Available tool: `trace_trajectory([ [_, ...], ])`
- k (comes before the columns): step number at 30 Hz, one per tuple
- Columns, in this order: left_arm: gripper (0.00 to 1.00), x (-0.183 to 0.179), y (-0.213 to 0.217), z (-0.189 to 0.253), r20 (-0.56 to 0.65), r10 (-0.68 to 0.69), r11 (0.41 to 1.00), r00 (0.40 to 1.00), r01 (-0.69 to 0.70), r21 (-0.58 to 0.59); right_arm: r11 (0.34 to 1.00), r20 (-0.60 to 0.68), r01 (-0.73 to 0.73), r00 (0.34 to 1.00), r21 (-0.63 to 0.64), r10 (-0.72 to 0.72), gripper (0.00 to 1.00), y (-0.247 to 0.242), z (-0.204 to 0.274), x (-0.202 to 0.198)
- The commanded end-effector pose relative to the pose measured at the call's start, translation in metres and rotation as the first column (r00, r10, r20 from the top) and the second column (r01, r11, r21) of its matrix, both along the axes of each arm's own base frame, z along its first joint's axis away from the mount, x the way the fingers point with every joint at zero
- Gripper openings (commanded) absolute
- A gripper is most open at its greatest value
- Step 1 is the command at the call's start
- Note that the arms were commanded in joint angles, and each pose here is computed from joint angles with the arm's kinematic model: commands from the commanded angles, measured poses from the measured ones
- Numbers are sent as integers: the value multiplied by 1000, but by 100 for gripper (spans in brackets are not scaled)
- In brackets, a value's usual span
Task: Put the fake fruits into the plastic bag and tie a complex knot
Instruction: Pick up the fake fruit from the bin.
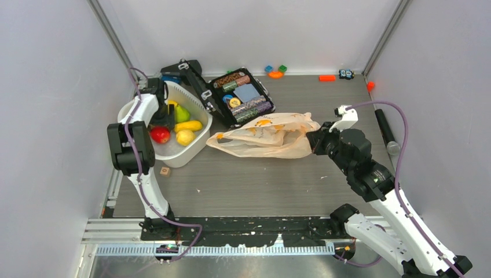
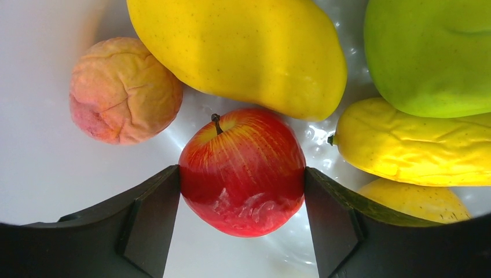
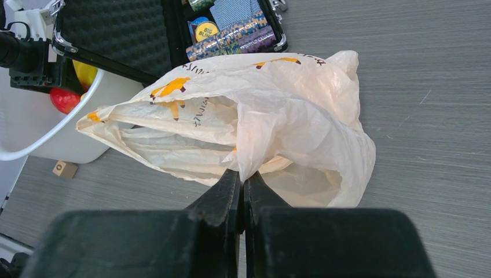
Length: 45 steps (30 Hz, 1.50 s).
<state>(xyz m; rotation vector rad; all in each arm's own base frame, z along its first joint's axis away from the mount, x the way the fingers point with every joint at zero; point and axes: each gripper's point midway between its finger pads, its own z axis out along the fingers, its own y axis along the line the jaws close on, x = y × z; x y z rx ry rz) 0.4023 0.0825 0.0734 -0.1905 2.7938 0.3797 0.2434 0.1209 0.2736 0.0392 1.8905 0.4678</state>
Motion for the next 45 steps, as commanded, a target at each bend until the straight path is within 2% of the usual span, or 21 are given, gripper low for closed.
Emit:
trace_trajectory([
  [1, 50, 4, 5, 35, 96, 9, 1000, 995, -10, 13, 999, 47, 17, 999, 38, -19, 5, -1, 13, 2],
  [11, 48, -9, -1, 99, 288, 6, 1000, 958, -10, 14, 999, 50, 19, 999, 50, -22, 5, -1, 15, 3],
  [16, 46, -17, -27, 135, 385, -102, 995, 917, 92, 43, 998, 59, 36, 998, 49, -39, 5, -4, 16, 3],
  [21, 46, -31, -61, 168, 462, -234, 972, 856, 198, 125, 998, 59, 33, 998, 48, -36, 5, -4, 17, 3],
  [29, 45, -59, -117, 200, 603, -343, 929, 720, 356, 103, 998, 57, 24, 998, 54, -27, 5, -1, 20, 3],
  [33, 43, -74, -163, 222, 665, -394, 867, 635, 496, 41, 999, 58, 13, 998, 53, -16, 5, 1, 23, 4],
  [37, 43, -94, -201, 245, 688, -464, 800, 557, 597, 56, 998, 52, -7, 999, 59, 4, 5, 6, 24, 5],
  [40, 43, -111, -232, 255, 719, -463, 752, 519, 659, 9, 997, 51, -19, 999, 73, 16, 5, 9, 24, 4],
  [42, 43, -122, -257, 258, 737, -469, 706, 487, 708, -19, 997, 55, -24, 998, 80, 20, 5, 10, 24, 3],
  [45, 42, -141, -307, 261, 764, -482, 591, 429, 803, -78, 996, 56, -28, 998, 81, 23, 5, 10, 25, 3],
])
